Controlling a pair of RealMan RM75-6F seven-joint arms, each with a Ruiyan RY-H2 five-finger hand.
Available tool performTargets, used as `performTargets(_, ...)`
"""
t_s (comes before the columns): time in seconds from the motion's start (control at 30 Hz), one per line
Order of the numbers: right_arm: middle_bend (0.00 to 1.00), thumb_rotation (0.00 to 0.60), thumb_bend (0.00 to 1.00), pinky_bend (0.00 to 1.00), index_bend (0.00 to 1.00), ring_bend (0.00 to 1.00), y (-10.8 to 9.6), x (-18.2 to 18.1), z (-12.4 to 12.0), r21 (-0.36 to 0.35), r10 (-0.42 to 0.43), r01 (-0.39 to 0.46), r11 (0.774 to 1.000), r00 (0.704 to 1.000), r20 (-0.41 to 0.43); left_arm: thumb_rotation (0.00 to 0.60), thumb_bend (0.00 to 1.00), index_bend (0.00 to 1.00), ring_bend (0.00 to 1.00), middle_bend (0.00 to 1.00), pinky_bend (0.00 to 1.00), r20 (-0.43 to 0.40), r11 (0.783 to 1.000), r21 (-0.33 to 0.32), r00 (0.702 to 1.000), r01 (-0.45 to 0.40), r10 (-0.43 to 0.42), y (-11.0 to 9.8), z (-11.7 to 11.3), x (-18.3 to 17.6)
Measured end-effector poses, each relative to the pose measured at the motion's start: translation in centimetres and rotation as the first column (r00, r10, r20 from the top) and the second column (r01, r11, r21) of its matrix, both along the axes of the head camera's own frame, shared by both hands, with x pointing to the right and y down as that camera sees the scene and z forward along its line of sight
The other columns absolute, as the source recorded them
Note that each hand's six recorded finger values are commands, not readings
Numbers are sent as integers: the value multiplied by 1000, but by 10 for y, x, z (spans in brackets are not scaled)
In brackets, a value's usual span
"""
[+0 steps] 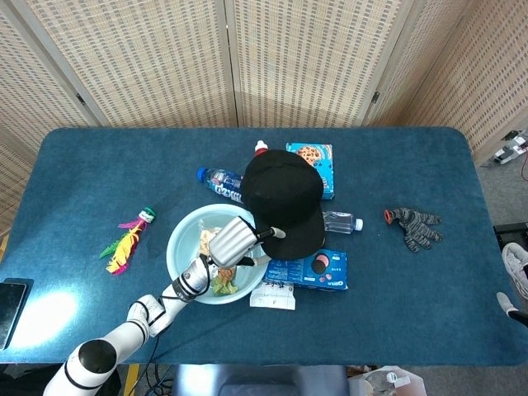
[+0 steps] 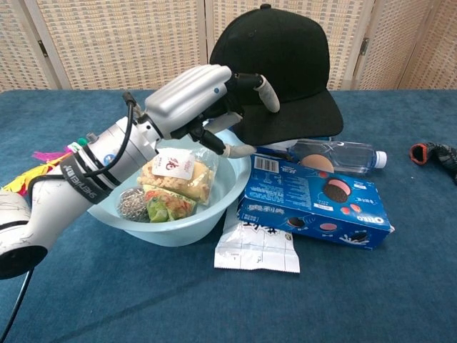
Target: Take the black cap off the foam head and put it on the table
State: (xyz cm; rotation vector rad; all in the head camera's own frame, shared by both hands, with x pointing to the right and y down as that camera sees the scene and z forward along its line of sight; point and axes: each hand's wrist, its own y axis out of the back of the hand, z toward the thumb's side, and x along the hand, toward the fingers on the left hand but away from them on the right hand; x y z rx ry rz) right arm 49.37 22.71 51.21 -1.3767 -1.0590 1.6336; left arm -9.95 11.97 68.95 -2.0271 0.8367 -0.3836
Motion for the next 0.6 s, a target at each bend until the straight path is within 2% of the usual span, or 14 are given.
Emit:
performTargets(0.3, 272, 600, 229, 219, 183, 175, 1, 1, 0, 1, 3, -3, 1000, 1000, 0, 600, 201, 357, 1000, 972, 1000, -10, 999, -18, 1000, 28, -28, -2, 2, -4)
performTargets(0.6, 272, 600, 230, 219, 184, 178, -1, -2, 1, -2, -2, 2, 1000, 1000, 2, 600, 296, 350, 1000, 976, 1000, -25, 998, -29, 998, 62, -63, -5, 1, -12)
